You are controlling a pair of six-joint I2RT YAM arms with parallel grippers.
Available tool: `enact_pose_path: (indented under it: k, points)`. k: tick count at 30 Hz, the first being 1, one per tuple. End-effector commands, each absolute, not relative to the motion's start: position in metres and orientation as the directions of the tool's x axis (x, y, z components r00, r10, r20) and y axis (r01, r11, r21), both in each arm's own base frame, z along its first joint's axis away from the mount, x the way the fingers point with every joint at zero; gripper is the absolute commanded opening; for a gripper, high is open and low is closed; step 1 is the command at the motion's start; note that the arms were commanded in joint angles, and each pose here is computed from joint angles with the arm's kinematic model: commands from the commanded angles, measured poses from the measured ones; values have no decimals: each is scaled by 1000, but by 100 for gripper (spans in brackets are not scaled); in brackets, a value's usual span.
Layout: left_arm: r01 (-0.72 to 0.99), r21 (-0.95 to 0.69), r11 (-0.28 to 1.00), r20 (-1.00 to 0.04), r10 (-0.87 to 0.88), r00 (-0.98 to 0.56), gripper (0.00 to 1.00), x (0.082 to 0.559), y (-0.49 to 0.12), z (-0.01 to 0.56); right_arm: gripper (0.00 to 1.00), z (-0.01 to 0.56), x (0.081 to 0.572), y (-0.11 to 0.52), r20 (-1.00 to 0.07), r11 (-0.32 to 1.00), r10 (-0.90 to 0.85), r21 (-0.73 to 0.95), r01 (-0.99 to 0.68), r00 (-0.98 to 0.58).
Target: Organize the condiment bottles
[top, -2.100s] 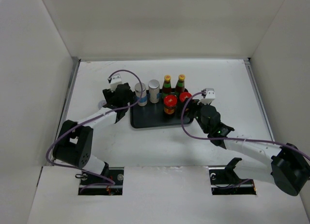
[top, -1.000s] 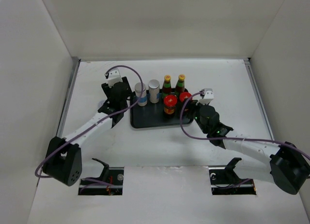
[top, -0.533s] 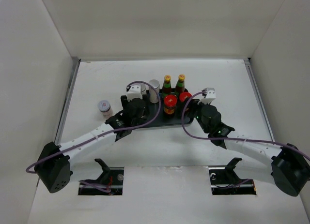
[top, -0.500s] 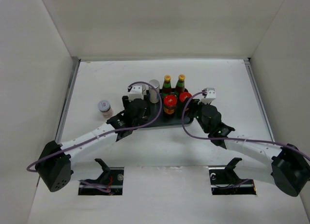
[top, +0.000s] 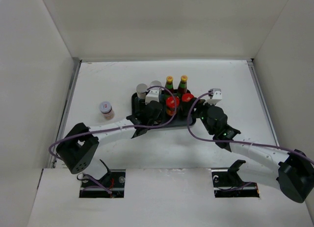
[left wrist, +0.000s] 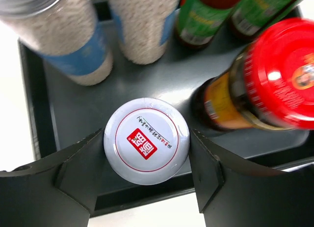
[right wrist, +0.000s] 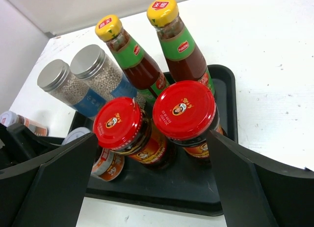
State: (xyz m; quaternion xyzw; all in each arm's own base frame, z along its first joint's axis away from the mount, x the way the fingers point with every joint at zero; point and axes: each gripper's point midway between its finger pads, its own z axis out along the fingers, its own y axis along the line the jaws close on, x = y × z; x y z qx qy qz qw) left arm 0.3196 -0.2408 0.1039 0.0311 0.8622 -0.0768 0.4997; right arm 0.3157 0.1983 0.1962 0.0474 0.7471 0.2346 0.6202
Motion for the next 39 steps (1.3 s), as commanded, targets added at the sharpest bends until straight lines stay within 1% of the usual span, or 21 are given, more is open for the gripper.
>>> enact_pose_path:
  k: [1,4,5,8,10,13,17,18,20,24,26,27,30,32,35,39]
  points:
    - [167,-263,950,-924,-198,-328,40,347,-275,180,100,212,319,201,-895,867,405,441,-234,-186]
    - [157,-240,958,-928,-179,-327,42,350,-272,174,100,211,319,201,-891,862,414,450,-234,-188]
    - [155,-237,959,-928,-177,-328,45,350,-272,171,100,211,319,201,-891,862,413,450,-235,-188]
    - [154,-235,960,-926,-173,-335,64,348,-272,158,100,213,318,202,-895,865,404,441,-241,-187]
    - [154,-232,960,-924,-168,-344,74,345,-273,153,100,213,318,202,-893,862,410,447,-241,-187]
    - [161,-234,959,-924,-168,-343,79,340,-272,154,100,212,318,203,-892,861,409,448,-243,-195]
    - [154,-253,955,-928,-195,-317,81,336,-262,169,100,214,317,202,-890,857,415,451,-247,-187]
    - [147,-257,955,-931,-204,-301,80,335,-256,176,100,214,317,202,-890,857,417,453,-245,-187]
    - [110,-258,960,-937,-221,-271,76,332,-237,184,100,214,317,203,-890,857,415,452,-247,-190]
    - [-65,-213,975,-943,-222,-247,70,328,-176,180,100,214,317,203,-890,857,415,452,-247,-189]
    - [-181,-186,966,-938,-229,-259,70,325,-137,173,100,211,317,204,-890,858,412,451,-247,-196]
    - [-240,-185,953,-933,-247,-261,71,324,-117,171,100,212,318,205,-891,858,409,449,-248,-198]
    - [-407,-171,897,-925,-288,-247,82,320,-58,163,100,211,319,206,-895,863,399,439,-248,-199]
    - [-484,-167,859,-924,-308,-228,86,320,-28,161,100,209,319,206,-892,861,402,445,-246,-204]
    - [-535,-165,828,-920,-325,-220,88,322,-10,153,100,210,319,207,-892,859,403,446,-251,-204]
    - [-547,-157,822,-908,-337,-247,89,334,-6,133,100,212,317,207,-889,854,411,452,-256,-200]
